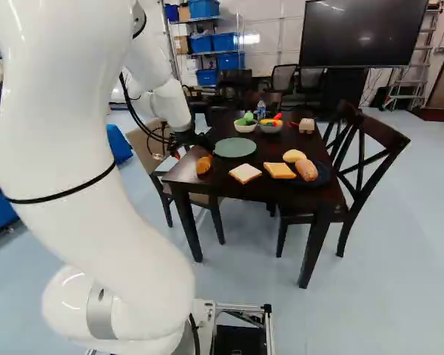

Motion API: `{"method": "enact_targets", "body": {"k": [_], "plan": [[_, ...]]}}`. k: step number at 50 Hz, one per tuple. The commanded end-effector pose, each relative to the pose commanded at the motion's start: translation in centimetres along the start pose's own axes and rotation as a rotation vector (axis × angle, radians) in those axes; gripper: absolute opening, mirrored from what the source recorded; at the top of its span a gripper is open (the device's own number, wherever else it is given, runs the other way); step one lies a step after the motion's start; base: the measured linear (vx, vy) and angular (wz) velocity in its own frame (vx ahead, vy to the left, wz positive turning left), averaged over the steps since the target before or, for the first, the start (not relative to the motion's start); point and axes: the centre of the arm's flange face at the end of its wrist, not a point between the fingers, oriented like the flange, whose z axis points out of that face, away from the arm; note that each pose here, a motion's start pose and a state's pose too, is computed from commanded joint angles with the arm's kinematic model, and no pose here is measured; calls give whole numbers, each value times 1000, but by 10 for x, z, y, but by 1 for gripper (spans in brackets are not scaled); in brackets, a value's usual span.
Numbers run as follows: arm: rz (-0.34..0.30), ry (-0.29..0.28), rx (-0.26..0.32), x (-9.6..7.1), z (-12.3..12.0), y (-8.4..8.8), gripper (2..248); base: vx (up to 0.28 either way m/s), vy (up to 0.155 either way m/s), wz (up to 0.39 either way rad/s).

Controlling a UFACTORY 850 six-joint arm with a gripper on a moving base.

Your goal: Move the croissant to the empty plate

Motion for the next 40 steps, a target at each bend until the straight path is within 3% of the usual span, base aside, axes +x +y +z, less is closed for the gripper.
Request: {"method": "enact_targets", "body": {"k": [11,31,40], "plan": [[23,-63,4,12,-6,-5,247,0,0,0],[224,-137,-2,37,-19,-11,247,0,0,0],[223,-176,-5,49,-15,-12,247,0,0,0]]}}
